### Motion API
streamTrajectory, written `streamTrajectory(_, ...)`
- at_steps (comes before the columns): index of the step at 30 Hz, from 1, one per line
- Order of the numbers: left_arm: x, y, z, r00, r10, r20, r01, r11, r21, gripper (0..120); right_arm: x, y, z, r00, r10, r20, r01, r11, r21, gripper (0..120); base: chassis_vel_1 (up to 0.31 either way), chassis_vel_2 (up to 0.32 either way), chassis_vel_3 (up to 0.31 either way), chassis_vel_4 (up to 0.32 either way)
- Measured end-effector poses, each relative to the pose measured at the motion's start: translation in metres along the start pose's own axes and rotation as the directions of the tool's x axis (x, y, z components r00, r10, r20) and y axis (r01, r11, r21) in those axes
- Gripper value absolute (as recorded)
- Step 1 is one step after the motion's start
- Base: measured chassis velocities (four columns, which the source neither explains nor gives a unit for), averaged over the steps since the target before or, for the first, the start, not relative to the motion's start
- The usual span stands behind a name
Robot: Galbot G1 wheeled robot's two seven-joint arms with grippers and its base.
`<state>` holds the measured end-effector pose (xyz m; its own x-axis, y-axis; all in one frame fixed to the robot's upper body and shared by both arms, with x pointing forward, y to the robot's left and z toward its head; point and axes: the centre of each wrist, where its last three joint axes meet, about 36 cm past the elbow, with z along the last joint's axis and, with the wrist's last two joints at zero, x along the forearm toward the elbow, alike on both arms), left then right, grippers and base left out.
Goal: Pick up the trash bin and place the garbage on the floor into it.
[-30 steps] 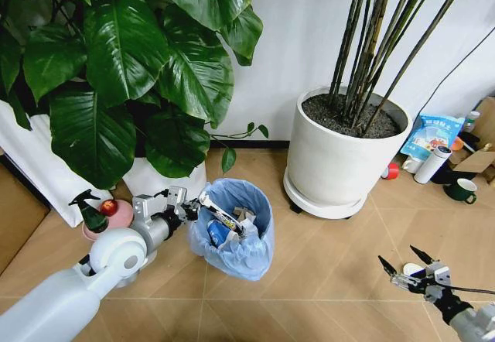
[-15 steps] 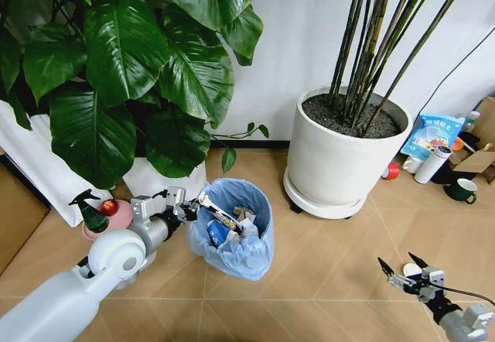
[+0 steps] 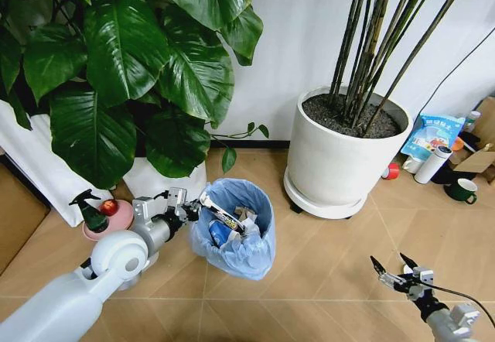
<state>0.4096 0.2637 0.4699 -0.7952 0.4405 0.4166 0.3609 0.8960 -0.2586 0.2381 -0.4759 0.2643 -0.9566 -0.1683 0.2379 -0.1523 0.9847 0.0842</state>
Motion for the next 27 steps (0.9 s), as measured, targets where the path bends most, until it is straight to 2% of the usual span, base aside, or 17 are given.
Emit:
streamTrajectory(18, -0.0018, -0.0021, 0.0064, 1.0, -0.005, 0.003, 0.005, 1.0, 0.01, 0, 0.0031, -0.0032, -0.0055, 1.0, -0.009, 0.017, 0.009, 1.0, 0.009, 100, 0.0, 0.0, 0.0, 0.0)
streamTrajectory(27, -0.0015, -0.0032, 0.0072, 1.0, -0.005, 0.002, 0.005, 1.0, 0.011, 0, 0.0028, -0.004, -0.0067, 1.0, -0.01, 0.02, 0.01, 1.0, 0.009, 100, -0.06, -0.059, 0.063, 0.063)
